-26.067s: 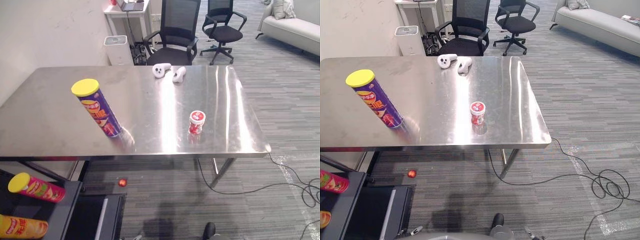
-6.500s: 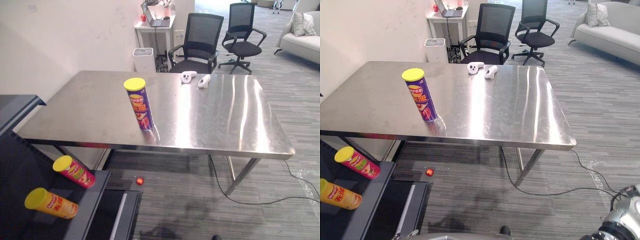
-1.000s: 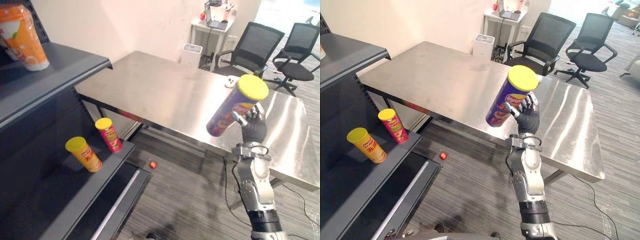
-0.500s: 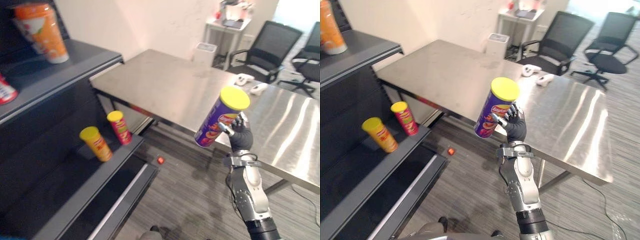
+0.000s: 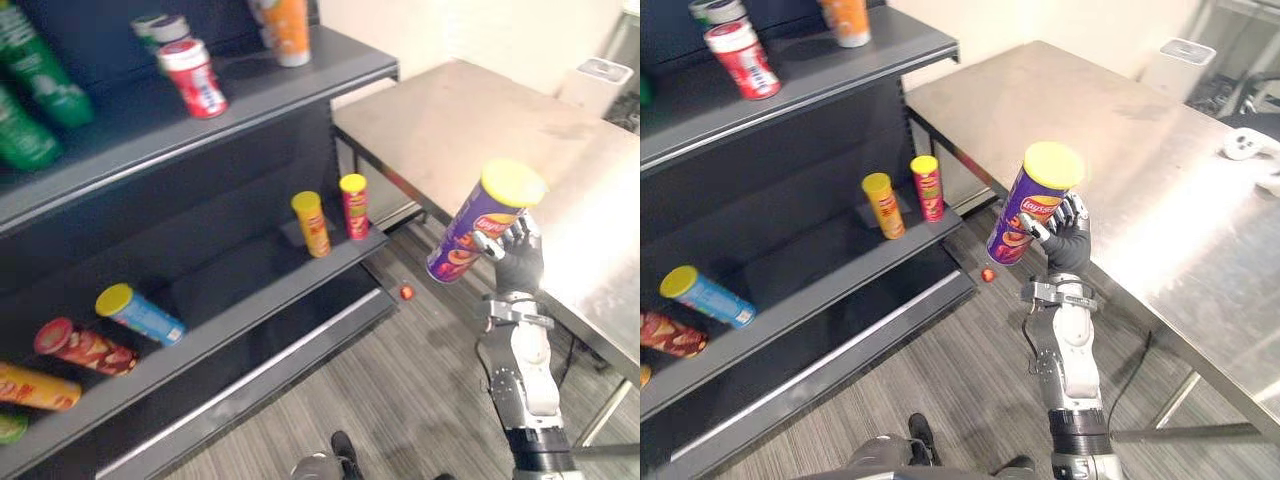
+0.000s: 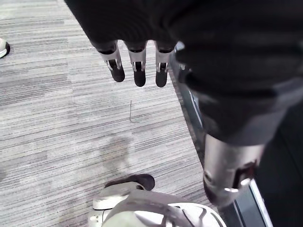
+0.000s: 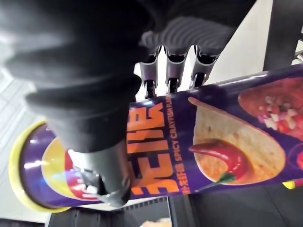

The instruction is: Put the gum and the chips on the shelf.

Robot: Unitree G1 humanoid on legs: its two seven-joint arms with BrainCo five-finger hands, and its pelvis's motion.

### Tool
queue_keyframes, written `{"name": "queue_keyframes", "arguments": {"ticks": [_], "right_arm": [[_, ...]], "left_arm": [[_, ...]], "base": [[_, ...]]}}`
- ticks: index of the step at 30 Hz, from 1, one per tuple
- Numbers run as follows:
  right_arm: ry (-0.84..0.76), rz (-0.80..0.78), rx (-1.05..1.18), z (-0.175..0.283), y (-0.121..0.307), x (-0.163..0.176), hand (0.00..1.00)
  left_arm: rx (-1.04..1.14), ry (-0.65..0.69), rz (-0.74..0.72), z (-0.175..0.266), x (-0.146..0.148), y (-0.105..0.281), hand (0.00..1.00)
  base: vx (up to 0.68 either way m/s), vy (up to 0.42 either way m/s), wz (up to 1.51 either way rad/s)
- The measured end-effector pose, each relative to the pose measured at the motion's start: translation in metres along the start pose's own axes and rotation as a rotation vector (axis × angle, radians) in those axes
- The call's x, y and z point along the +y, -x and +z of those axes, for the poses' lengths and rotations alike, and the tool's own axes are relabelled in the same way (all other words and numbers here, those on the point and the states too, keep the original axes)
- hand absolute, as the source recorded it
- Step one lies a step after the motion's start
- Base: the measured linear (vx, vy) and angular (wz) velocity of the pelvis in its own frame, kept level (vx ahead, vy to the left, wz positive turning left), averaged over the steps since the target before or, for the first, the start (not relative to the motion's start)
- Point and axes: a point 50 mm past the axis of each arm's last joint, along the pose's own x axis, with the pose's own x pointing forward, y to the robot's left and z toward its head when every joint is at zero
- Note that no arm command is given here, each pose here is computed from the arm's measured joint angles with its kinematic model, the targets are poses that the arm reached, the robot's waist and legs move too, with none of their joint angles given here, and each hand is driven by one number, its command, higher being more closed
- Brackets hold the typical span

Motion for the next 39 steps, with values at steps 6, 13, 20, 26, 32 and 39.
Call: {"name": "queue_keyframes", "arguments": {"ticks": [6,13,20,26,32,39], "right_arm": [[0.015,-0.047,-0.033,0.006,0.001,-0.003,1.0],[0.032,-0.067,-0.026,0.004,0.002,-0.007,1.0],[0.084,-0.137,-0.086,0.024,0.018,-0.028,1.0],[0.054,-0.09,-0.075,0.02,0.015,-0.017,1.0],[0.033,-0.073,-0.059,0.017,0.017,-0.016,1.0],[0.034,-0.084,-0.029,0.012,0.021,-0.021,1.0]], "left_arm": [[-0.003,-0.023,-0.001,0.0,0.001,0.0,0.0],[-0.057,-0.057,0.027,0.018,0.015,-0.006,0.0],[-0.15,-0.066,0.014,0.046,0.011,-0.009,0.0],[-0.07,-0.035,0.043,0.017,0.022,-0.005,0.0],[-0.076,-0.017,0.039,0.018,0.019,-0.004,0.0],[-0.104,0.027,0.01,0.031,0.004,-0.005,0.0]], "base": [[-0.05,0.116,0.24],[0.05,0.059,0.3],[0.08,-0.116,1.47],[0.05,-0.191,0.52],[0.09,-0.149,0.27],[0.07,-0.022,0.4]]}}
